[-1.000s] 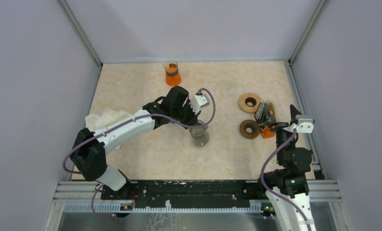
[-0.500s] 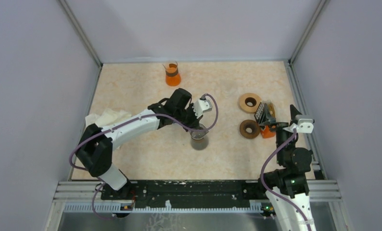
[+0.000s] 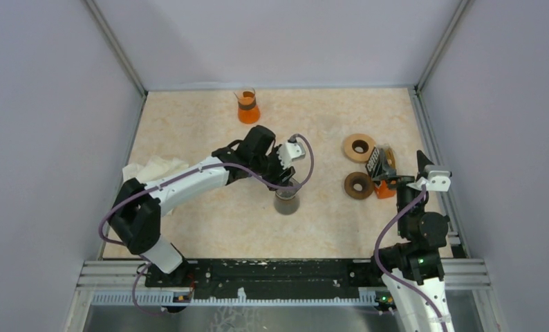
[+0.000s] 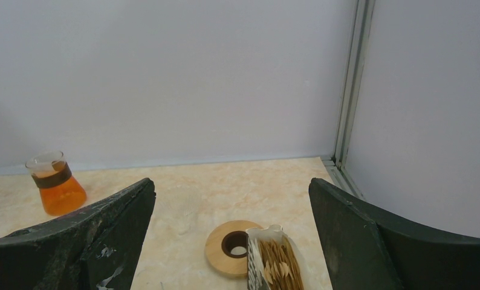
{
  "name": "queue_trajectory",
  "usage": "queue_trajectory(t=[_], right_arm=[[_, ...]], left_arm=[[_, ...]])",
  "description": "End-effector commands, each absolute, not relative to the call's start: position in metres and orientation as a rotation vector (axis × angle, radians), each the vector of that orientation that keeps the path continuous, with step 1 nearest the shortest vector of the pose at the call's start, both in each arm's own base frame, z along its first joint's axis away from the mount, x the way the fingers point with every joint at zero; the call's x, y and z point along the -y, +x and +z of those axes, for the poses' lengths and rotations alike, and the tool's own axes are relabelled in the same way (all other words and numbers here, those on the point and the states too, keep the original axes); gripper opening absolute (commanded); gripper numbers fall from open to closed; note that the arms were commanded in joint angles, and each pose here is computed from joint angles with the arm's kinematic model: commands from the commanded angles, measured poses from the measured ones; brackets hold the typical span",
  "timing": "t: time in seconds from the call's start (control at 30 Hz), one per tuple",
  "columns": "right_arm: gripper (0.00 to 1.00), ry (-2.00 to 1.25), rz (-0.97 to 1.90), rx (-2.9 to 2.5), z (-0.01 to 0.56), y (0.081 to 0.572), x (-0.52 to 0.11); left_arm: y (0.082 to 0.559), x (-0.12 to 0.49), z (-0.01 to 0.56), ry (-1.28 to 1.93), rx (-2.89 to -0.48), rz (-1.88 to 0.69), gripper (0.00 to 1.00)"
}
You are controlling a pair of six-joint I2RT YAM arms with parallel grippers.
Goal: Place the coffee filter in the dripper
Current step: Place the coffee server at the center of the board.
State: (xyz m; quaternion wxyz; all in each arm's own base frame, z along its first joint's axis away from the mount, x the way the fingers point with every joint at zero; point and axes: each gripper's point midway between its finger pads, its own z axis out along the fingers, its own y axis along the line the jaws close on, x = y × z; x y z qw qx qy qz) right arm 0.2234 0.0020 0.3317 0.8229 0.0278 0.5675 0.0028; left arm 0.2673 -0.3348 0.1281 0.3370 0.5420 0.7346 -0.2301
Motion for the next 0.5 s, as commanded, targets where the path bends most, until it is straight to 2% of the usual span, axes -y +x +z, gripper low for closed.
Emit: queue_trajectory(t=[0.0,0.13,0.47], right_arm=[[0.99,0.036,0.016,-1.190,0.338,0.224,-0.007],[0.99,0.033,0.017,-1.192,0.338,0.224,-0.007],[0.99,0.024,0.023,-1.201,0.336,0.226,-0.010]], left_arm=[[0.266,0.337,0.166,1.374,-1.820,-0.616,0.62],[0.263,0.331,0.176,1.317,-1.819,-0.617,0.72],[0.277,0.289,0.192,0.904,-1.920,-0.549,0.86]])
